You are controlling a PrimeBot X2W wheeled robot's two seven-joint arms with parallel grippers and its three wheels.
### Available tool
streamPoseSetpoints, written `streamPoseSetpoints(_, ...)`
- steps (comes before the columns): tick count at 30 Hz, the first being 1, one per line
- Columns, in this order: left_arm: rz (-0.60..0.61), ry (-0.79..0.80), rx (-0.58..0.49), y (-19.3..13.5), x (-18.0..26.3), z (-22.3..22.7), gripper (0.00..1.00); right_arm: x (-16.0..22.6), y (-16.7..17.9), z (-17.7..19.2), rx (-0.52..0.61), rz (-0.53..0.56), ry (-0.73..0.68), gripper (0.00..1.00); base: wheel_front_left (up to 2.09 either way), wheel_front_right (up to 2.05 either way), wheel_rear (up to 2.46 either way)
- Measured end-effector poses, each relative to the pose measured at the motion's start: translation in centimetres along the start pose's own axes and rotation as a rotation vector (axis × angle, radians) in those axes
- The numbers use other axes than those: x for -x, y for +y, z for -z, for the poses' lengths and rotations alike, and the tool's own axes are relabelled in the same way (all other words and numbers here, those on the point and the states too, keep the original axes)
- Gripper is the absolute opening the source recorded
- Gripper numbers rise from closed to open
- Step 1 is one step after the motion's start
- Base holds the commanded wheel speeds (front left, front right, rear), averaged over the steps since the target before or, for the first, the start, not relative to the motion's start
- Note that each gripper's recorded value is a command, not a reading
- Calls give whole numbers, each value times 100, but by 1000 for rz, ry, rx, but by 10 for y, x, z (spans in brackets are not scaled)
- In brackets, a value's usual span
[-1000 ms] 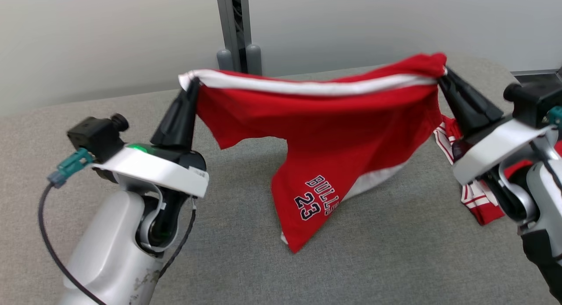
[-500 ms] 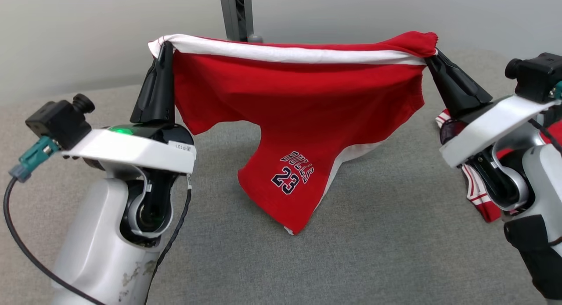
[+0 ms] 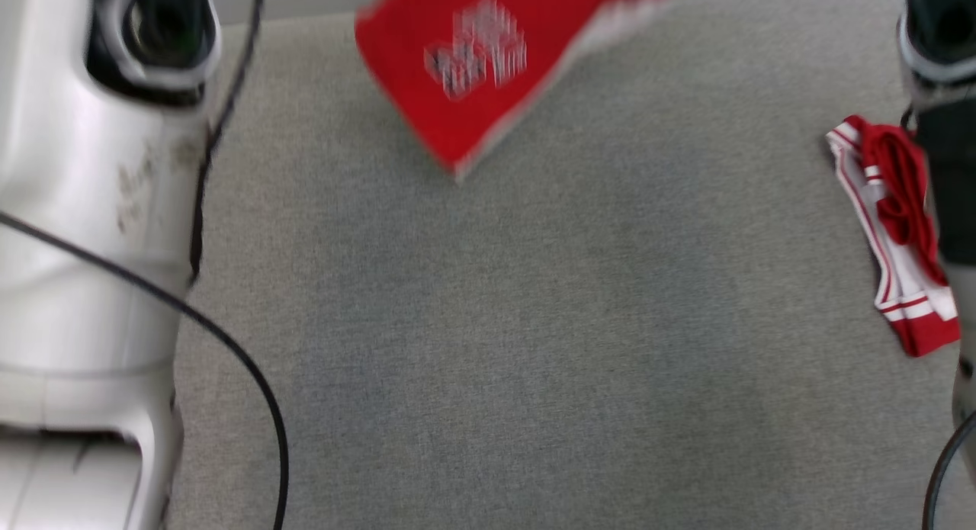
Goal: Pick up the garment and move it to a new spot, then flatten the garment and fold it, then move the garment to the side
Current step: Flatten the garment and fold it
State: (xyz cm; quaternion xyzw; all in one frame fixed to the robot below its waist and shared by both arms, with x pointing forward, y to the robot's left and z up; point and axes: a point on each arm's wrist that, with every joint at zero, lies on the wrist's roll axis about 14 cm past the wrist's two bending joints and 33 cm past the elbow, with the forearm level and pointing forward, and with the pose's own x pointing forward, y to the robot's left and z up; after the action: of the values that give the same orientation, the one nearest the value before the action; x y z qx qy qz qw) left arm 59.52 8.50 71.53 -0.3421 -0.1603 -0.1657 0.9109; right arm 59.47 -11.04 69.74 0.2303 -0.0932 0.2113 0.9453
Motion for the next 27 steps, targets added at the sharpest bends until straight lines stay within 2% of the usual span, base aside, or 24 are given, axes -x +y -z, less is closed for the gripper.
streamPoseSetpoints(4,31,-92,-10,-3,-29,-13,0,-31,-3,-15,-84,-2,-125,0,0,0,0)
streamPoseSetpoints(9,15,-123,-1,15,-38,-6,0,-45,-24,15,-231,53,-148,0,0,0,0)
streamPoseSetpoints(12,-17,-82,-2,36,-33,15,0,-46,-36,51,-278,86,-87,0,0,0,0)
streamPoseSetpoints(13,-17,-82,-2,36,-33,15,0,-46,-36,51,-278,86,-87,0,0,0,0)
streamPoseSetpoints(14,-58,-33,-4,57,-23,35,0,-39,-50,86,-294,126,-16,0,0,0,0)
streamPoseSetpoints(15,-86,-3,-4,69,-15,47,0,-35,-57,103,-321,151,15,0,0,0,0)
streamPoseSetpoints(16,-112,27,-7,81,-7,59,0,-30,-63,119,-337,173,46,0,0,0,0)
streamPoseSetpoints(17,-112,27,-7,81,-7,59,0,-30,-63,119,-337,173,46,0,0,0,0)
streamPoseSetpoints(23,-247,218,-9,134,60,123,0,14,-83,205,-407,275,258,0,0,0,0)
streamPoseSetpoints(27,-285,278,-10,142,90,138,0,41,-85,224,-435,310,330,0,0,0,0)
